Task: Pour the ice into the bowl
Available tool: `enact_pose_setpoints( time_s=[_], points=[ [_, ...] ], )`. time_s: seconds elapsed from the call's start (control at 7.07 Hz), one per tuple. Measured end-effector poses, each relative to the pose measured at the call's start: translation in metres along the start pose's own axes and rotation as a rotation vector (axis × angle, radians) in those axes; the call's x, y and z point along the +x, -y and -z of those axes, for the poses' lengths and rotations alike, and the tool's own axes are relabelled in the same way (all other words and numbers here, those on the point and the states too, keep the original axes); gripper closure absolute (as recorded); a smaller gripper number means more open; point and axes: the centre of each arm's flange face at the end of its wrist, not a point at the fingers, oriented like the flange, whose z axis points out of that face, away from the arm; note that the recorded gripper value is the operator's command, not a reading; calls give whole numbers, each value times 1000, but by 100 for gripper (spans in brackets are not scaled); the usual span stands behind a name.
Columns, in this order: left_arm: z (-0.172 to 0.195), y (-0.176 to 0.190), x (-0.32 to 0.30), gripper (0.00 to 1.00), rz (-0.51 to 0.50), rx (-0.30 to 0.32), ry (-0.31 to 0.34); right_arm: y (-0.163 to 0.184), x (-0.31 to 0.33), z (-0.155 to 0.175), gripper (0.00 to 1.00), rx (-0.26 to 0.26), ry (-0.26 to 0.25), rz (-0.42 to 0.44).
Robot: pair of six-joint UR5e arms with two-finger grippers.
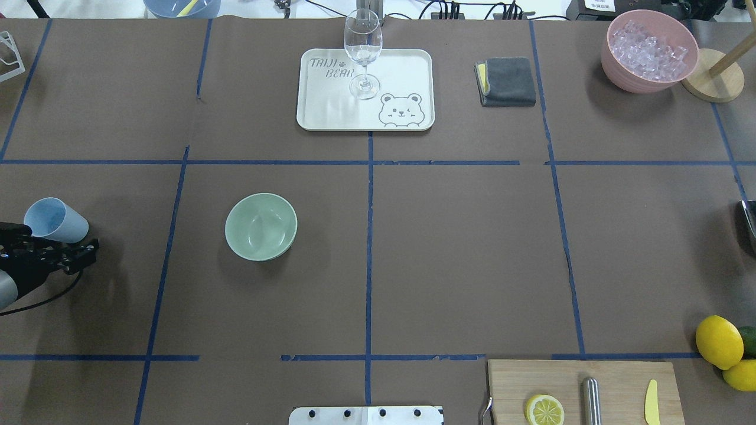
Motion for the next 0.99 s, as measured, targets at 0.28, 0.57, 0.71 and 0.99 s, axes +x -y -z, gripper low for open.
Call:
enact_pose_setpoints(
  time_s=[0.28, 0.57, 0.71, 0.99],
  points=[
    [3, 9, -4, 2, 11, 24, -10, 1, -1, 2, 0, 5, -2, 3],
    [8, 31, -19, 1, -30, 80, -3, 2, -2, 3, 0, 6, -2, 4],
    [9, 36, -22, 1, -44, 96, -3, 3, -2, 4, 0, 8, -3, 5],
    [7, 38, -22, 1, -52, 103, -5, 4, -2, 5, 0, 10, -4, 7]
  ],
)
